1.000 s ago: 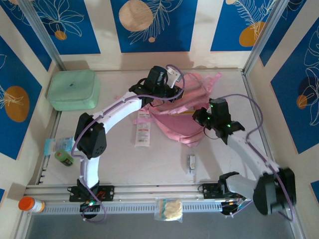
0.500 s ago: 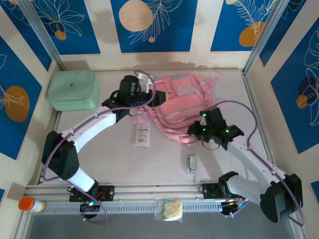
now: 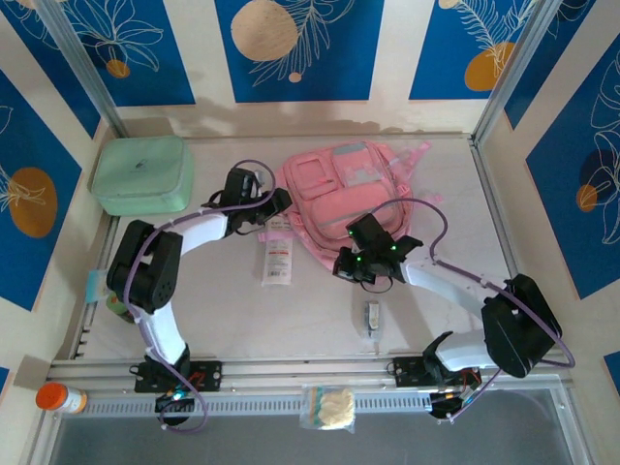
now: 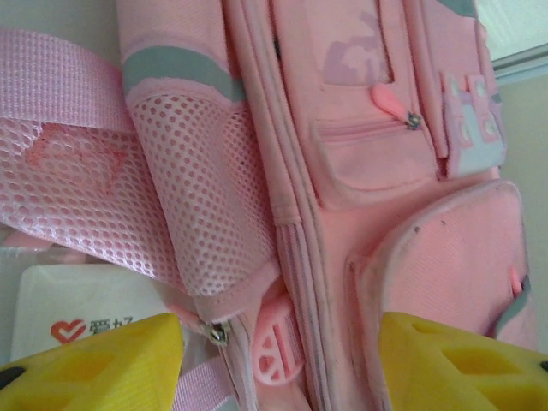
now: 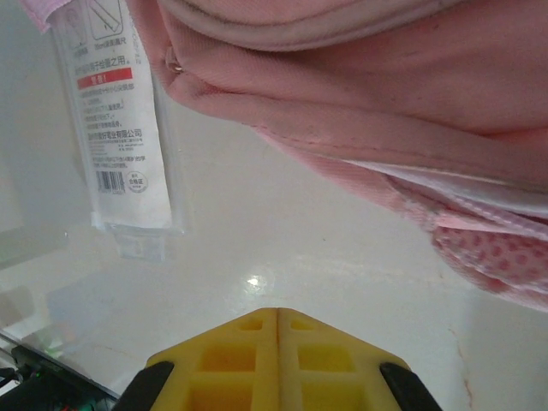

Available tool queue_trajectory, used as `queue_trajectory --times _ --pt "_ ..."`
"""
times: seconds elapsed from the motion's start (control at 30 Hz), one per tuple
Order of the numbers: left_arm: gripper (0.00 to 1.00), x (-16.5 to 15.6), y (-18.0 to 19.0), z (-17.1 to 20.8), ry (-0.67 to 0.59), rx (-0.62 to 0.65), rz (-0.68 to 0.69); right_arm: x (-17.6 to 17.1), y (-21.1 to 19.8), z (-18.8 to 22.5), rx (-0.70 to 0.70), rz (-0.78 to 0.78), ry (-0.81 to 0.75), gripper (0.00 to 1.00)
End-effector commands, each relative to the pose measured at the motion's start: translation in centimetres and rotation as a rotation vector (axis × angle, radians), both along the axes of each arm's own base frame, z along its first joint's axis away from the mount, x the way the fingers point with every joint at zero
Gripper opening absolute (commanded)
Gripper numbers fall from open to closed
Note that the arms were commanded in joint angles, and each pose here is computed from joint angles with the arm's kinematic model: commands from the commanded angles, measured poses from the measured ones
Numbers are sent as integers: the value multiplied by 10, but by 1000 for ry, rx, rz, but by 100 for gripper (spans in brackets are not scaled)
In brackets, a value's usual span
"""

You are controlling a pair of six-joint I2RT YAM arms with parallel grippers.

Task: Pack books, pencil case, and school supplies into a backpack

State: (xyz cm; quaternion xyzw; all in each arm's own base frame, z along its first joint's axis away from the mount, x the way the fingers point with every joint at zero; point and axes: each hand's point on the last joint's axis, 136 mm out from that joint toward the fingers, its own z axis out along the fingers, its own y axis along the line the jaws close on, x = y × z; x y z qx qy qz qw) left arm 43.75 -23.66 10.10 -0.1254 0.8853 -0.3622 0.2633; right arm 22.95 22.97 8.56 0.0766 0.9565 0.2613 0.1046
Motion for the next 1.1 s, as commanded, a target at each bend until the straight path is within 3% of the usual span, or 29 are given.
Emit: queue_trajectory --times 0.0,0.37,0.7,1.07 --pt "61 27 3 5 -30 -30 65 7 8 6 19 -17 -15 5" --pt "57 55 10 -22 5 55 106 7 5 -1 6 -28 0 5" --pt "54 53 20 -47 73 97 170 8 2 -4 14 -47 8 5" --pt "34 61 -6 -45 69 53 140 11 1 -13 -10 -47 19 5"
